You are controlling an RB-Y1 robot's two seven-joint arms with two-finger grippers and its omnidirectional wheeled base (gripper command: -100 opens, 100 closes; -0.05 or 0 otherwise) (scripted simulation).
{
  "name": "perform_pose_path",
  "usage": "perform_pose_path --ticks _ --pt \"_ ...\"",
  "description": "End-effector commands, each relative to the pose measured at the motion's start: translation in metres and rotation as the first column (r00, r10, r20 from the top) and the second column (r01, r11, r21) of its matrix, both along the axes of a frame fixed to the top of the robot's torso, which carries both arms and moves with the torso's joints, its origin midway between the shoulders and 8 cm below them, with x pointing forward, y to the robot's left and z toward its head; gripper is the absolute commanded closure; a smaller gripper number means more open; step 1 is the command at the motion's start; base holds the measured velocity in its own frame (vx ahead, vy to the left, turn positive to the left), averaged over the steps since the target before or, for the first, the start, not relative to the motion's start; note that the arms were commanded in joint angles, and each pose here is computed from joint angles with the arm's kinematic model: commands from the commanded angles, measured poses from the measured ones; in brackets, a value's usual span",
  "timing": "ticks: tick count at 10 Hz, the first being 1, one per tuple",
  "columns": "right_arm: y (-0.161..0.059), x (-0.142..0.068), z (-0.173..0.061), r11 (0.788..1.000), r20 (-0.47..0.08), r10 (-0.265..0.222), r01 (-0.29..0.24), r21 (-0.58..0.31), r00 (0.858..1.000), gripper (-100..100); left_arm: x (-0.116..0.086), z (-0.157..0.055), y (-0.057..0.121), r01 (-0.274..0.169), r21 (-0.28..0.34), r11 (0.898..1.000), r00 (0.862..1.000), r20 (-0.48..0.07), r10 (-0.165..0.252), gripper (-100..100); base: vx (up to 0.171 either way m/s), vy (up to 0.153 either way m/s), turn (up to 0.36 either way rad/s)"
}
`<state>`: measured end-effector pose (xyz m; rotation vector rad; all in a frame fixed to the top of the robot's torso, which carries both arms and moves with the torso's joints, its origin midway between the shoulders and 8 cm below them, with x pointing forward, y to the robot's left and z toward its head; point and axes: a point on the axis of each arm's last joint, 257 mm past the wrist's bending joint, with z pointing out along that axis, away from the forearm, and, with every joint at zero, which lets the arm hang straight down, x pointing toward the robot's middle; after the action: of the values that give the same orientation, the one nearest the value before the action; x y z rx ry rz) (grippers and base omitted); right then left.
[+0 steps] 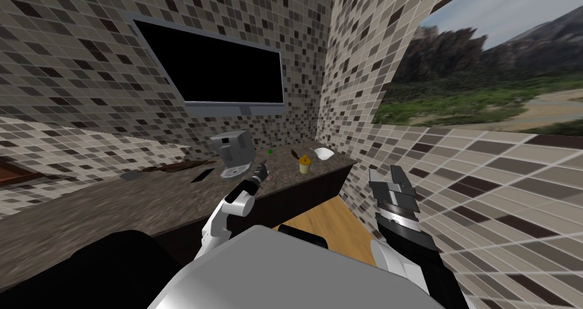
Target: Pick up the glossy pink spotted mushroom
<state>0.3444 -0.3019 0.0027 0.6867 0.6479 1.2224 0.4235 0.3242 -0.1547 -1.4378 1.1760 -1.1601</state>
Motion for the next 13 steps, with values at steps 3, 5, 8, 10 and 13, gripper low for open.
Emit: perform_pose_path --ticks 3,5,8,10,13 --pt "0.000 0.000 0.000 1.000 0.000 0.000 0.000 0.000 1.000 0 -0.004 -0.020 0.005 -0.011 -0.008 1.000 0.996 -0.090 0.010 -100 -0.002 0.002 -0.040" --pt "0.000 0.000 0.000 1.000 0.000 0.000 0.000 0.000 1.000 0 -0.005 -0.028 0.010 -0.021 -0.012 1.000 0.991 -0.131 0.019 -100 -0.001 0.000 -0.030" --pt "0.000 0.000 0.000 1.000 0.000 0.000 0.000 0.000 1.000 0 -0.009 -0.044 0.016 -0.034 -0.016 0.999 0.979 -0.203 0.030 -100 -0.003 0.002 -0.064" --pt "0.000 0.000 0.000 1.000 0.000 0.000 0.000 0.000 1.000 0 -0.012 -0.052 0.023 -0.048 -0.017 0.999 0.969 -0.245 0.042 -100 0.000 -0.001 -0.025" --pt "0.000 0.000 0.000 1.000 0.000 0.000 0.000 0.000 1.000 0 -0.019 -0.068 0.029 -0.064 -0.018 0.998 0.947 -0.316 0.055 -100 0.001 -0.004 -0.064"
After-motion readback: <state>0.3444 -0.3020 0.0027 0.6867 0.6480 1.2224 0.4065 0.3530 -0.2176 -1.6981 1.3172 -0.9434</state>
